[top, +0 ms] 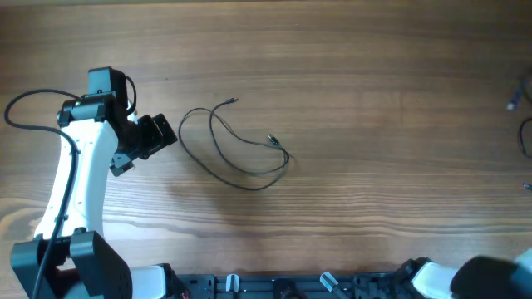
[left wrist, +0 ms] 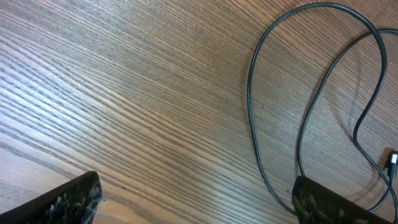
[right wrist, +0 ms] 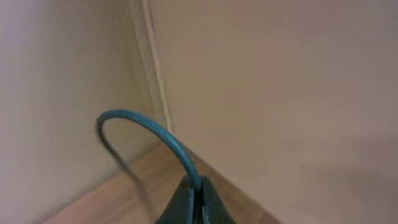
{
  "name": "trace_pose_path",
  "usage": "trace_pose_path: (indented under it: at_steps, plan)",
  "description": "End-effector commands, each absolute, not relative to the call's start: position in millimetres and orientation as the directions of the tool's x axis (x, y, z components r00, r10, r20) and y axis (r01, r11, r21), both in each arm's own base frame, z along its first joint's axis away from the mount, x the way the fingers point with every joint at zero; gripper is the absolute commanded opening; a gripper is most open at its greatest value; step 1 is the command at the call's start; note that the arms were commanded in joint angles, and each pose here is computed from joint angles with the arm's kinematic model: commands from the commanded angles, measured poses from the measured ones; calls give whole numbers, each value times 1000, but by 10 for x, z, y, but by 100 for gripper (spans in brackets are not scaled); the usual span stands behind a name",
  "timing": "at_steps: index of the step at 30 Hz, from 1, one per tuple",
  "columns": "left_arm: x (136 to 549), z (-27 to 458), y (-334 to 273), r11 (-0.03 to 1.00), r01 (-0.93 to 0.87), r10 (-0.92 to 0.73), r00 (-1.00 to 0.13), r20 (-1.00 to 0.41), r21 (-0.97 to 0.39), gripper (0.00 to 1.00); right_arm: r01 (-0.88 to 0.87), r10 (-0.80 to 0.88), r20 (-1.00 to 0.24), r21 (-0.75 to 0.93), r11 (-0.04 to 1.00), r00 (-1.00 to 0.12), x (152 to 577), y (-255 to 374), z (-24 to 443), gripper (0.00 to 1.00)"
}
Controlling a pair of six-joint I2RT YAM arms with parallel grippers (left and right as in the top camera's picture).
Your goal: Untangle cables
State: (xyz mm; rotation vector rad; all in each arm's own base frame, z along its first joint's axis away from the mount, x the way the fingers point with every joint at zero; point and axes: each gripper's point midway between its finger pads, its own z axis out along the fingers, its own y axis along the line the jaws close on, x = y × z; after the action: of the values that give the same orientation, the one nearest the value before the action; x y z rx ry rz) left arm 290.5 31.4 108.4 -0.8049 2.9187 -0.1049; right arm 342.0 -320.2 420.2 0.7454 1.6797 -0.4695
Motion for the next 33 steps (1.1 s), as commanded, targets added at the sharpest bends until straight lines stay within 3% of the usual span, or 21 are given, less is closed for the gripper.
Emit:
trace_pose_path:
  at_steps: [1,5,9,13,14,15,16,17,23,27,30,33]
  plan:
    - [2894,1090,306,864,-493,-502,-860,-90,-103,100,703,369,-926,206,681,-86,3473,-3585,3782,4]
    - [2893,1090,306,864,-494,-502,-860,-89,-103,100,808,555,-827,267,525,-87,3206,-4154,2975,4]
    - [2890,1090,306,864,-494,-502,-860,-88,-103,100,935,794,-601,326,137,93,2598,-4415,2048,4]
    - [2847,1085,299,876,-473,-480,-874,-74,-94,100,956,871,-470,294,1,144,2350,-4419,1531,7]
    - [2836,1084,299,876,-473,-480,-875,-70,-93,100,957,882,-443,289,-26,158,2329,-4386,1458,30]
    - [2826,1083,297,876,-473,-480,-875,-66,-92,100,960,892,-427,277,-31,152,2312,-4351,1412,65]
    - [2820,1082,296,876,-474,-480,-875,-64,-91,100,963,899,-414,267,-34,146,2297,-4313,1388,88]
    - [2820,1082,296,876,-474,-480,-875,-64,-91,100,968,908,-392,245,-53,149,2246,-4255,1347,100]
    - [2820,1082,295,876,-474,-480,-875,-64,-91,100,937,909,-233,145,-318,345,1935,-3870,1162,100]
    - [2827,1087,256,875,-472,-479,-876,-57,-113,100,939,958,-37,211,-272,286,2151,-3507,1121,100]
    - [2829,1086,257,875,-472,-479,-876,-57,-113,100,930,1000,18,368,8,-15,2610,-3218,1202,100]
    - [2836,1086,258,874,-472,-480,-875,-60,-114,100,824,945,-27,481,298,-326,3030,-2856,1294,100]
